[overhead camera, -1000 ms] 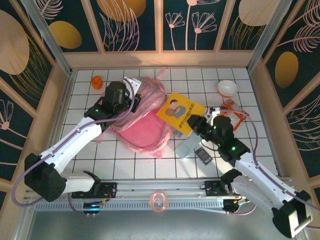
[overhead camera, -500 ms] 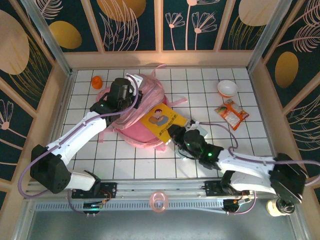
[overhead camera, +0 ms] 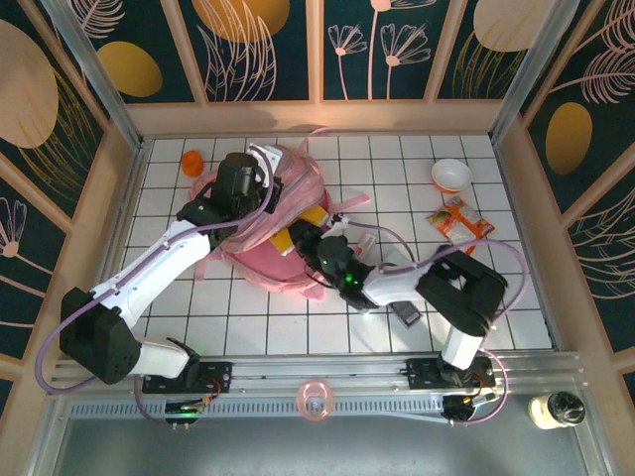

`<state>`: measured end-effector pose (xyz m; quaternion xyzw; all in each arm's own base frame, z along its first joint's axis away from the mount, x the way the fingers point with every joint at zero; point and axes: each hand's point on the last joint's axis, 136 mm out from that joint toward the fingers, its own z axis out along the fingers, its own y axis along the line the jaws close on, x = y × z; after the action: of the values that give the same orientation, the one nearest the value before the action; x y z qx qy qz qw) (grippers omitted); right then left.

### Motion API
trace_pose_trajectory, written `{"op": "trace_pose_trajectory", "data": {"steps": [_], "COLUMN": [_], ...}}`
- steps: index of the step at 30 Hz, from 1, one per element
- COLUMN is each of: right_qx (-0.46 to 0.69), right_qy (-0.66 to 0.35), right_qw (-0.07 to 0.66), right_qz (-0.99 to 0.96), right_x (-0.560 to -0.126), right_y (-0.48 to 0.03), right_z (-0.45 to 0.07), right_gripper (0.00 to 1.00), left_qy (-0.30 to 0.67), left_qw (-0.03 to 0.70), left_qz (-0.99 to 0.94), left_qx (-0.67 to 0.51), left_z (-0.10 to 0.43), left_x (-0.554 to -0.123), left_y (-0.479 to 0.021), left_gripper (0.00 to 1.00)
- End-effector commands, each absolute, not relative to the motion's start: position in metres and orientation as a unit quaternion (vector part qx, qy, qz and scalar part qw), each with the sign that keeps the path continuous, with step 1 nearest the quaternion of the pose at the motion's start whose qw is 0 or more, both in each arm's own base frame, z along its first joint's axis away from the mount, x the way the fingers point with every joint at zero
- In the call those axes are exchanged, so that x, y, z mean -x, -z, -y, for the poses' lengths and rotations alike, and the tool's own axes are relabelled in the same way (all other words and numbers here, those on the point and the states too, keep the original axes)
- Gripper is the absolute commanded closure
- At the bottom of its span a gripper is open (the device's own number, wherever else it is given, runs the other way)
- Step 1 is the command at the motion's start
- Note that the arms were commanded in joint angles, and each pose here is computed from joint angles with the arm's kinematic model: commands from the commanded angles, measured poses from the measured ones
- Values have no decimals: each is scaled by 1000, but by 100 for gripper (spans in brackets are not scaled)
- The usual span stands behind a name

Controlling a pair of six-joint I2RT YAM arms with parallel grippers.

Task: Pack the student bag

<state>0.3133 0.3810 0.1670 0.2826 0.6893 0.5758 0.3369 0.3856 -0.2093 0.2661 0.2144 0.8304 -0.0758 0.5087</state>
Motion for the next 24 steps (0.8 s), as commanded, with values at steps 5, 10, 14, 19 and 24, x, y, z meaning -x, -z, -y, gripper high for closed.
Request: {"op": "trace_pose_trajectory", "data": {"steps": [5, 10, 14, 19, 24], "right_qx": [-324, -340, -360, -372, -372], "right_qy": [-624, -608, -577, -538, -522], "right_qw": [347, 347, 324, 293, 261], "right_qz": [-620, -628, -658, -697, -722], "right_x": [-367, -390, -399, -394, -380], "right_y": [-180, -162, -130, -98, -89], "right_z": [-411, -422, -430, -433, -430], "right_gripper": [100, 100, 100, 86, 48], "left_qy": [127, 140, 140, 139, 137], "left_qw": [597, 601, 601, 603, 601], "left_qz": [-769, -763, -765, -765, -769], "left_qx": [-191, -189, -186, -178, -172], "left_z": [215, 215, 214, 211, 209], "left_x": [-384, -379, -378, -377, -380], "left_y": [-352, -360, -360, -357, -352], "left_gripper": [100, 100, 100, 100, 100]}}
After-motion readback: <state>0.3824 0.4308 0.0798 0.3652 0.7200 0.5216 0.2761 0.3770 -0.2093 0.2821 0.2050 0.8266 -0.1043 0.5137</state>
